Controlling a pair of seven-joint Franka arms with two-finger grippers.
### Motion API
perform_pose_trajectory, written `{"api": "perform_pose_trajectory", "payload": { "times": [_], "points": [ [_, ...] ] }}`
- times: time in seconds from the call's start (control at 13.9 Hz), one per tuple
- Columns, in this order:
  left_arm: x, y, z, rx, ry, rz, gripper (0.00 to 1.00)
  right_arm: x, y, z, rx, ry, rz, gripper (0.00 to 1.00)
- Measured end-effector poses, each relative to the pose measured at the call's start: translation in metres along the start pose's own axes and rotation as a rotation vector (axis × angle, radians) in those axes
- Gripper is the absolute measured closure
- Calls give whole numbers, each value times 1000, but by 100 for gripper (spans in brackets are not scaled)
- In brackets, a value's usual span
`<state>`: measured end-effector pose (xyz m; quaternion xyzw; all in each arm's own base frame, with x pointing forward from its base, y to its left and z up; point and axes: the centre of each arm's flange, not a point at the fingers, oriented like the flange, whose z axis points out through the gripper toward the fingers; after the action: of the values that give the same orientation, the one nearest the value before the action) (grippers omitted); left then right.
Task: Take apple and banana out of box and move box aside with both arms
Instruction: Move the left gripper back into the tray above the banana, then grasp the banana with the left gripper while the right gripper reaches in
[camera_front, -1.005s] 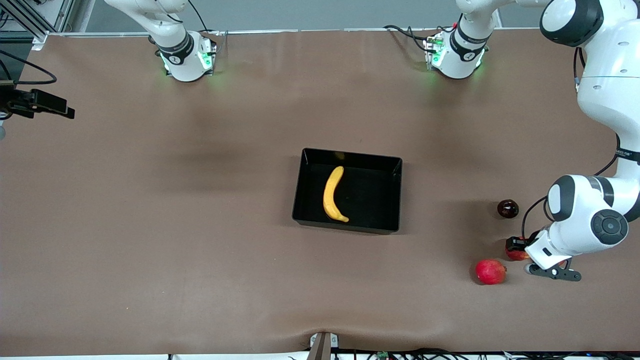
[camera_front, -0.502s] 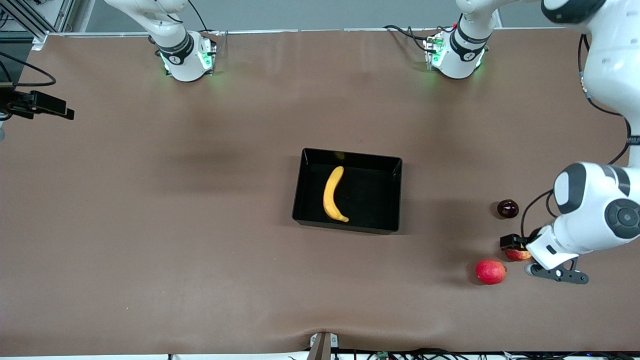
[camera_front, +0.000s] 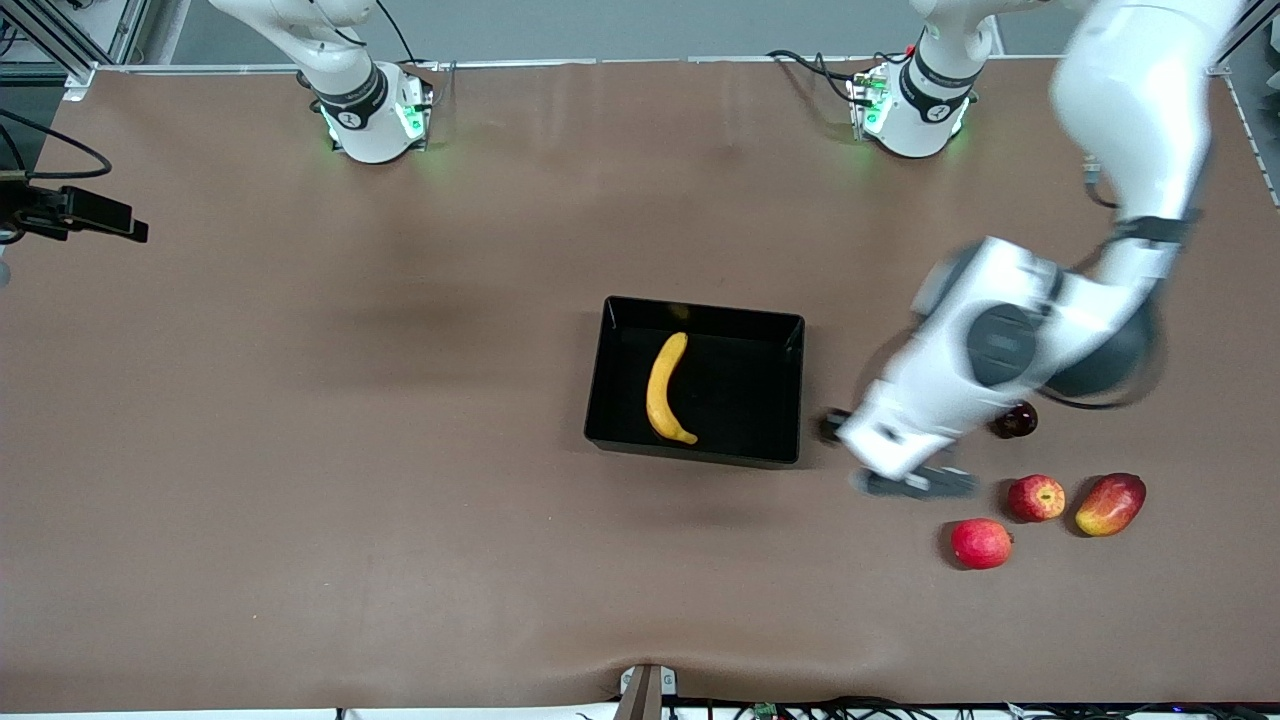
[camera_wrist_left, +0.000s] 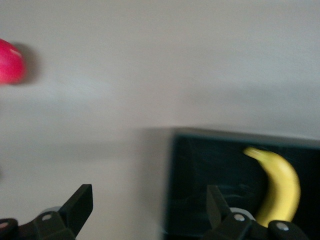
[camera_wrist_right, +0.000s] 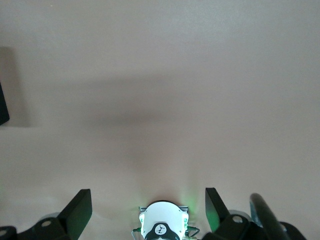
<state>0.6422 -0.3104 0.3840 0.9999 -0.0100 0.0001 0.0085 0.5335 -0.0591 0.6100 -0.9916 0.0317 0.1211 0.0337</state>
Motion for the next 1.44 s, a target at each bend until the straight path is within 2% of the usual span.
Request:
{"api": "perform_pose_trajectory", "payload": {
  "times": [0.14,0.29,0.65,1.0,1.22,1.44],
  "points": [
    [-34,69,12,-8,-1,-15,0,0,0,0,0,0,0,0],
    [-55,113,29,-34,4,-22,0,0,0,0,0,0,0,0],
    [-86,172,109,-16,38,-11,0,0,0,-1,0,6,0,0],
    [-98,193,174,-77,33,9,0,12,1,-11,-2,48,0,0],
    [-101,194,200,-80,37,13,0,19,-1,-8,-2,42,-5,0],
    [-110,201,213,-60,51,30,0,36,-15,12,-4,7,7,0]
  ]
}}
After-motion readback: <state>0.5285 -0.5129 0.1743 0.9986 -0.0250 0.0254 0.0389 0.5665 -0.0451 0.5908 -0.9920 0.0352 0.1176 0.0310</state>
